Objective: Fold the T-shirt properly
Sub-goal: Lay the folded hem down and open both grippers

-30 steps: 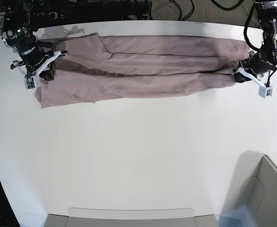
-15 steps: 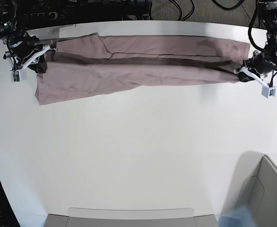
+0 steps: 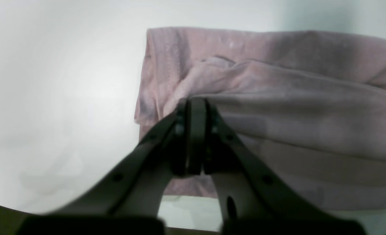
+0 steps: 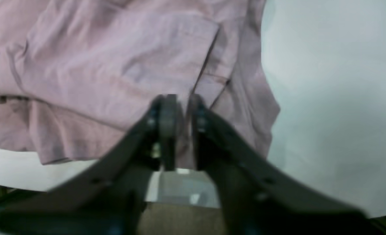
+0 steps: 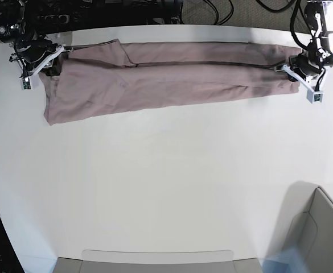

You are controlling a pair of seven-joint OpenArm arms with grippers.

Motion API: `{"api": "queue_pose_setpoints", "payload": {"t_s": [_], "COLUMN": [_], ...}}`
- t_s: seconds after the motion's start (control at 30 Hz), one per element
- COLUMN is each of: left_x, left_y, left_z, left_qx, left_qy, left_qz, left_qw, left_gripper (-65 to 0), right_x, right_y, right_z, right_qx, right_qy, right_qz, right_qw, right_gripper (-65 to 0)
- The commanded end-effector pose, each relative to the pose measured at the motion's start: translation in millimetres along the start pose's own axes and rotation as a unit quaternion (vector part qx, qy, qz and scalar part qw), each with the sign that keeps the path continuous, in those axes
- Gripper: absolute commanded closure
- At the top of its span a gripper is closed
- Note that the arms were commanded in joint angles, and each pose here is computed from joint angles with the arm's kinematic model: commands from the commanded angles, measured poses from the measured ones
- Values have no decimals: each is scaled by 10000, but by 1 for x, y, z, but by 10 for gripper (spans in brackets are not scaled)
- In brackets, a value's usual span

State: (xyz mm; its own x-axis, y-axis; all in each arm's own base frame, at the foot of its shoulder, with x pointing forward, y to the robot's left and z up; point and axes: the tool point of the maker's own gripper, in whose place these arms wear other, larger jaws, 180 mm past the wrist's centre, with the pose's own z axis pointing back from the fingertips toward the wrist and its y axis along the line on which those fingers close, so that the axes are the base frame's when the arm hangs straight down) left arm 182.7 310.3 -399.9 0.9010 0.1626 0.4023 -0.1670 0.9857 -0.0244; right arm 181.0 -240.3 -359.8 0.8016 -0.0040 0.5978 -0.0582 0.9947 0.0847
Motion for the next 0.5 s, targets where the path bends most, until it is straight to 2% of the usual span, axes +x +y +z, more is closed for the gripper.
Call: {"api": "queue_pose_setpoints", "payload": {"t_s": [0.0,0.1,0.2,0.27,0.47], "left_x": [16,22,28,32,37], "left_y": [3,-3,-6,-9,-11], "left_z": [7,17,28,33,35], "left_qx": [61,43,62,55,42], "left_qy": [-253,-392,-525,-597,-701], "left_qz": [-103,-253,-462,-555,-577], "left_qw": [9996,9989,9975,9967,9959], "left_gripper": [-89,-149,-188,-210,-213], "right_x": [9,10,16,18,26], "right_y": [3,8,8,8,8], "right_z": [2,0,-1,-1,-2], "right_qx": [45,115,114,114,113], "right_qy": [-142,-147,-223,-254,-353], "right_qz": [110,137,146,149,161], "right_qw": [9998,9997,9996,9995,9992], "right_gripper": [-151,-242,-292,-304,-304]}}
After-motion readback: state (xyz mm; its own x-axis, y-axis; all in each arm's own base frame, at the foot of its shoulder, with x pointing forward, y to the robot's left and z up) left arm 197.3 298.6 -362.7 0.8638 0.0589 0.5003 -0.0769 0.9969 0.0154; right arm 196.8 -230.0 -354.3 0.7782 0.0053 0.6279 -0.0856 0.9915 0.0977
